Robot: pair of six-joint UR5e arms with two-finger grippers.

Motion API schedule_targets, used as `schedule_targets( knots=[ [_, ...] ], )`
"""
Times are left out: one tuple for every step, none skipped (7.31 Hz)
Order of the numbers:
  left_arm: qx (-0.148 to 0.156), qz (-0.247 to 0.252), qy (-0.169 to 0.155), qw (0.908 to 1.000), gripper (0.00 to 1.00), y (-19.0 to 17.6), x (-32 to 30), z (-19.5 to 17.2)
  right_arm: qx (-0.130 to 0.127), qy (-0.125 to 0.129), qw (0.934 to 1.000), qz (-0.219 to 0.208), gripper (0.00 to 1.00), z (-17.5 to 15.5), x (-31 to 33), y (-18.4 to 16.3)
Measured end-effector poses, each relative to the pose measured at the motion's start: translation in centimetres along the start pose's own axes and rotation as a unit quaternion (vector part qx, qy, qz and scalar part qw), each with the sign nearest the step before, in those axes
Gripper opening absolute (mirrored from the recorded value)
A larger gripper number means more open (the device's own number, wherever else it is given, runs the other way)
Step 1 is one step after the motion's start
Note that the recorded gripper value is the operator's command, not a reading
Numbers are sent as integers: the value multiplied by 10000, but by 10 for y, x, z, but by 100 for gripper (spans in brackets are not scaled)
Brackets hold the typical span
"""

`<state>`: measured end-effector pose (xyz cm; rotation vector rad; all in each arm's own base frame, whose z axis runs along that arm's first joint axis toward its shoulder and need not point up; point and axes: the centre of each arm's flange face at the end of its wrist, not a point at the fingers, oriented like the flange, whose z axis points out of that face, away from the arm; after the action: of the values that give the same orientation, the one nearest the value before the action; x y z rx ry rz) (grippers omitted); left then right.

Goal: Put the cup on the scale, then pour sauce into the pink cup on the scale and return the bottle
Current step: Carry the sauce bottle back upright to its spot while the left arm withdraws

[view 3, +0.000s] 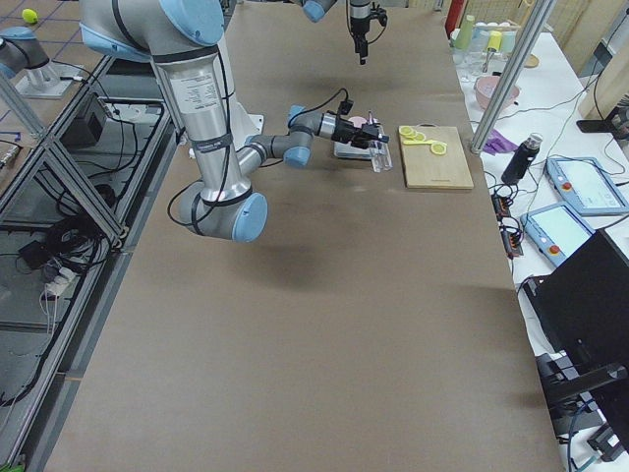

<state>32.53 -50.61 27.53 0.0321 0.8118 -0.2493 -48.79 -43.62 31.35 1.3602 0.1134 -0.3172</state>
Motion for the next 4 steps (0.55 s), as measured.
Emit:
schedule_targets(
  knots=[
    [26, 127, -9, 9999, 99, -4, -4, -2, 64, -140, 9990, 411, 11, 10, 18, 20],
    [69, 408, -52, 9991, 99, -11, -13, -5, 70, -293, 9970, 707, 10, 18, 37, 41],
    [88, 828, -181, 9964, 99, -21, -36, -4, 15, -394, 9953, 886, 10, 24, 56, 62],
    [82, 1151, -373, 9926, 99, -33, -70, 1, -55, -461, 9932, 1067, 10, 29, 74, 77]
  ],
)
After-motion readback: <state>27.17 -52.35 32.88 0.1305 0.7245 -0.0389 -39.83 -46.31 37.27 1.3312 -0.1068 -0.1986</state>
